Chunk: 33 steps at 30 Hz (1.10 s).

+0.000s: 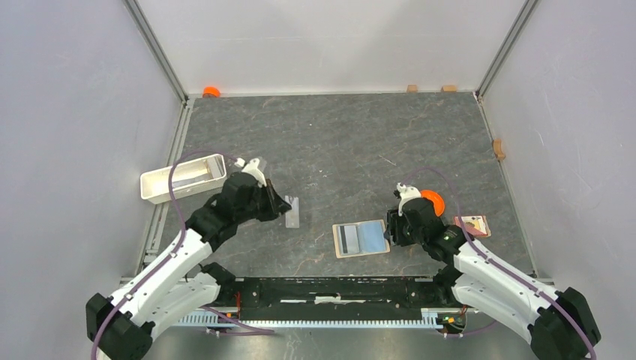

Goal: Put the credit cards into the card holder
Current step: Pick up the credit card from the storage box, then insert the credit card into the card holder.

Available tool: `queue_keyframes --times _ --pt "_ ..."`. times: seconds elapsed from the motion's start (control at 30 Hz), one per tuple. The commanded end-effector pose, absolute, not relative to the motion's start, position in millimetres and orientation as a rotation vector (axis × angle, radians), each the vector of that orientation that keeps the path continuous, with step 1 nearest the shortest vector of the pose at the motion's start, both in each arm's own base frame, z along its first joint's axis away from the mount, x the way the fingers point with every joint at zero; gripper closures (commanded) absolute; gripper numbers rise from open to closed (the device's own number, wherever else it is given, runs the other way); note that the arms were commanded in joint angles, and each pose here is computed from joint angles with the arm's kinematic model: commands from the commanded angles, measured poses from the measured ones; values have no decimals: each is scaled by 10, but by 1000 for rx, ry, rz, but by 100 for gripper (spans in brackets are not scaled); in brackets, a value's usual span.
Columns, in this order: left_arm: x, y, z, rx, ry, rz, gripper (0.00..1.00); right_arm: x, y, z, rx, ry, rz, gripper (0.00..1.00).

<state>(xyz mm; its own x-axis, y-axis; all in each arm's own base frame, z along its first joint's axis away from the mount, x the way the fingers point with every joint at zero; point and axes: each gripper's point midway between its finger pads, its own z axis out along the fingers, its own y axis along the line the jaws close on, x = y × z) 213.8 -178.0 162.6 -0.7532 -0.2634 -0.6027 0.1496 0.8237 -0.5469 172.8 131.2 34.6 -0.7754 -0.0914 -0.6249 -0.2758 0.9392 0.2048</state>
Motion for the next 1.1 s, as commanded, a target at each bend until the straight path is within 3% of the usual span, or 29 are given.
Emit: queue_keyframes --times 0.0,0.37,0.57,1.07 --pt "2079 -2095 1720 -174 2229 -958 98 1800 1436 358 -257 2413 442 56" --pt "1726 -2783 1505 -125 2221 -1175 98 1658 1635 229 -267 2436 594 100" --pt "1680 -3095 1330 -115 2257 -1263 98 1542 1759 167 -287 2444 654 100" --pt "1647 -3195 797 -114 2387 -1233 98 1532 1745 137 -290 2453 610 100"
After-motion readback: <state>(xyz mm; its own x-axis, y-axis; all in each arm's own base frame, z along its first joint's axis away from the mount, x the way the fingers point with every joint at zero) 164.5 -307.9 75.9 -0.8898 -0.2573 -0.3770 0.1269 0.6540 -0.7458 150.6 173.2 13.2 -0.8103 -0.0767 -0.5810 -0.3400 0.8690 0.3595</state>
